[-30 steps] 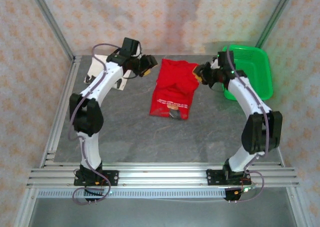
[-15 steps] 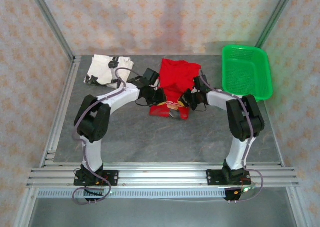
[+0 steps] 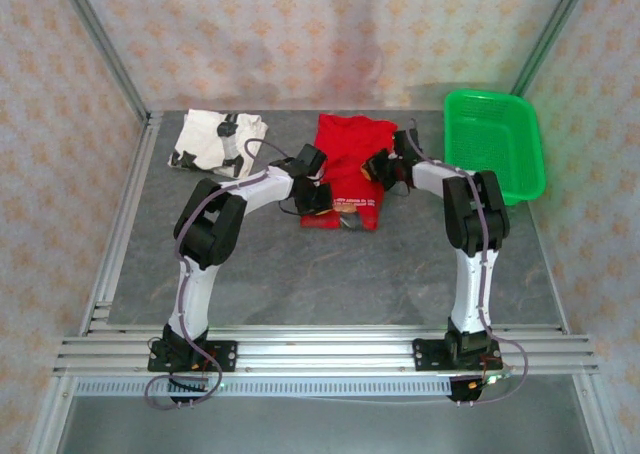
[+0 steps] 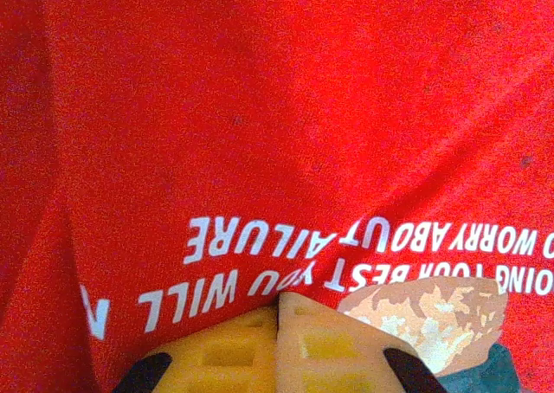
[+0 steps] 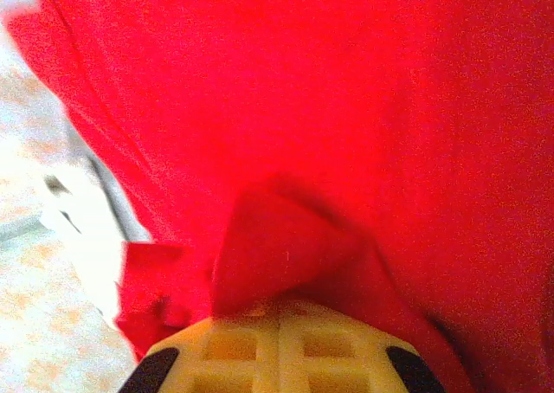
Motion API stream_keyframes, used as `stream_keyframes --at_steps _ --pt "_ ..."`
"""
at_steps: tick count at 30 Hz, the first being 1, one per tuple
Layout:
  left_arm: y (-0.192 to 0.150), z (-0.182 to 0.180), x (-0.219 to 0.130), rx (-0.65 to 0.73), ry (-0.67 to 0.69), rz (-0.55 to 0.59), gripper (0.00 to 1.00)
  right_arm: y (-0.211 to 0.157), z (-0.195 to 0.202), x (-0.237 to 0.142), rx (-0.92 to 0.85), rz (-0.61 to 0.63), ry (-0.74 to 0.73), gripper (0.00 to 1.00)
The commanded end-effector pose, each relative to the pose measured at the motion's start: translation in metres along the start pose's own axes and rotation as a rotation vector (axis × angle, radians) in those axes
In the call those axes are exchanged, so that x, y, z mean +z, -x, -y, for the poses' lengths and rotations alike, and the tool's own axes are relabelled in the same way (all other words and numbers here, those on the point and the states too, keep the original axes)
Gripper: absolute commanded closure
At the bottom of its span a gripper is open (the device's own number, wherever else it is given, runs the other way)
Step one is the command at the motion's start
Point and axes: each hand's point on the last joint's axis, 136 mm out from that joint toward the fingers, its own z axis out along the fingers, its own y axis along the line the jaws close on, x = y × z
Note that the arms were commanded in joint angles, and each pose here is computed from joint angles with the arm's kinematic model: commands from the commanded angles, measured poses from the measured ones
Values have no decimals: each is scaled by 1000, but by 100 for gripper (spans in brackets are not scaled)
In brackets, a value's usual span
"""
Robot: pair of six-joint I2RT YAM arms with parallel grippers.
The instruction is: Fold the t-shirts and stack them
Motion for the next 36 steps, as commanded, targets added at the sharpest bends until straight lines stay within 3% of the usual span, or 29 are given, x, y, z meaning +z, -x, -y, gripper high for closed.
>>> stream_keyframes --at_steps 1,5,10,13,18,25,29,36 --pt "-2 -17 7 28 72 -13 93 51 -41 -5 46 121 170 94" --pt "9 3 -8 37 15 15 92 74 -105 -22 61 135 420 83" --pt "44 35 -49 4 -75 117 85 53 -134 -64 -23 104 455 79" --pt "68 42 -58 -18 -69 143 85 27 -109 -84 -70 96 324 80" --pt "84 38 -41 -48 -45 119 87 -20 -65 -97 -85 43 219 81" --pt "76 23 -41 -76 -1 95 90 -76 -32 -72 -105 -56 155 87" --pt "64 15 -48 -89 7 91 90 -88 -14 -50 -101 -83 114 89" --pt "61 7 -26 -135 10 85 91 -102 19 -21 -78 -131 40 92"
